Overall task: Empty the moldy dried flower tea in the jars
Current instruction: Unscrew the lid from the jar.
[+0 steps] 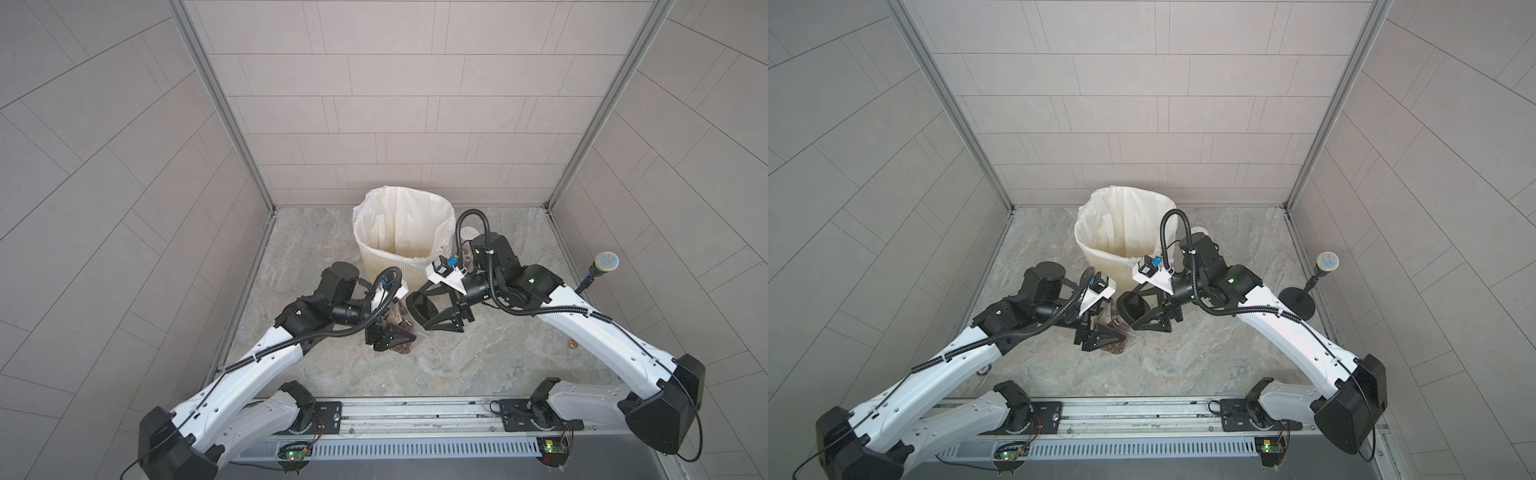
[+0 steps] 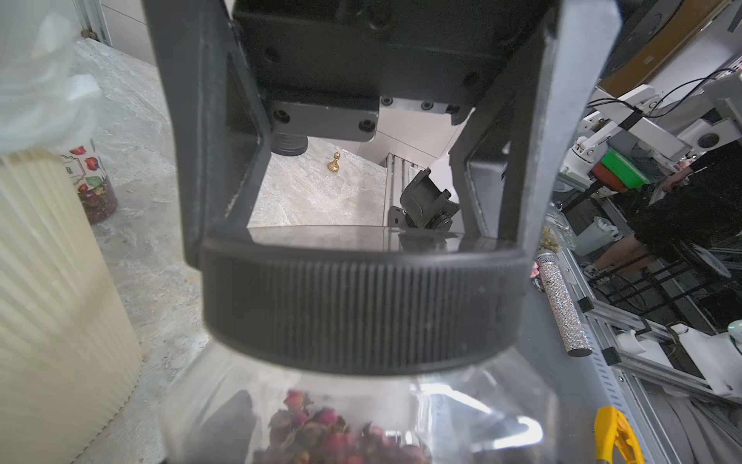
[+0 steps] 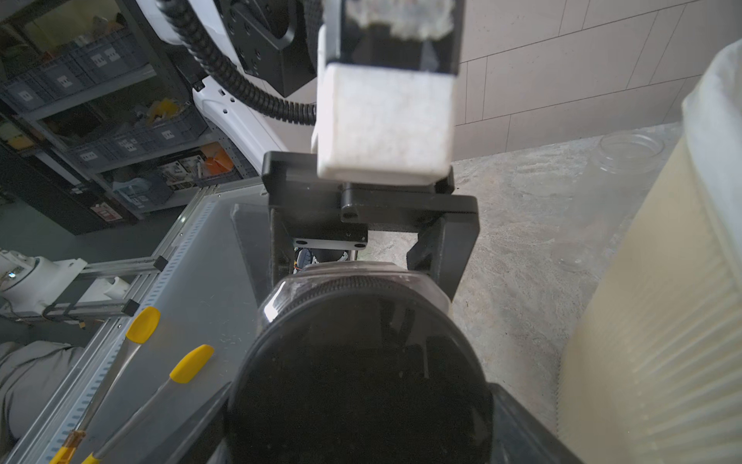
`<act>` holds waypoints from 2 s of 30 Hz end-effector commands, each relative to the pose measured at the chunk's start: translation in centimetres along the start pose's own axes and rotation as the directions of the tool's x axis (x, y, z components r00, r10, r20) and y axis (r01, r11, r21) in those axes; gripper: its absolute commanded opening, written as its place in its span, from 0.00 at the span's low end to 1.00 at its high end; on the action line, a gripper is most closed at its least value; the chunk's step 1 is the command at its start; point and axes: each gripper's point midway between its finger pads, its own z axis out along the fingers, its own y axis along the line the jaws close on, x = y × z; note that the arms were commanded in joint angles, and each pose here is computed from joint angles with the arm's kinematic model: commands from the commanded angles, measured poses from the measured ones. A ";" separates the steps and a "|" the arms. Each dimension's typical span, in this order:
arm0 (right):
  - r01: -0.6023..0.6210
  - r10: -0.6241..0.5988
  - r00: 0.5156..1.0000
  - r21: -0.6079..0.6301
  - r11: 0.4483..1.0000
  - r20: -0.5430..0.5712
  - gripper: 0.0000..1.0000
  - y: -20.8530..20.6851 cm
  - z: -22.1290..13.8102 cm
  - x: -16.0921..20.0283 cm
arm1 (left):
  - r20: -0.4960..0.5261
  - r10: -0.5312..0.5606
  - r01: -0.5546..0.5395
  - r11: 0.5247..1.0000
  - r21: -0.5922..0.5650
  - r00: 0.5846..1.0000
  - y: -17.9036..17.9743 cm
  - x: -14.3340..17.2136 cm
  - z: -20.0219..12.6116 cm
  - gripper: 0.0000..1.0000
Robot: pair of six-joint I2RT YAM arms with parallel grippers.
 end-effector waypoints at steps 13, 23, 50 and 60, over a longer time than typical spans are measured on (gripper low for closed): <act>-0.156 0.150 0.986 0.083 0.984 0.073 1.00 0.0 -0.8 -2.1 | 0.049 0.205 -0.192 0.962 -0.193 0.978 2.5 -2.4 -1.0 0.70; -0.381 0.359 0.924 0.221 0.898 0.134 1.00 -1.4 -1.8 -1.8 | 0.039 0.231 -0.214 0.943 -0.256 0.972 3.6 -2.2 -1.2 0.70; -0.547 0.569 0.822 0.288 0.786 0.006 0.92 -3.6 0.7 -0.3 | 0.028 0.227 -0.213 0.946 -0.246 0.974 3.8 -1.7 -0.8 0.70; -0.170 0.182 0.973 0.094 0.981 -0.144 0.80 -0.2 0.7 0.5 | 0.088 0.170 -0.163 0.983 -0.081 0.981 0.7 -3.1 -0.7 0.70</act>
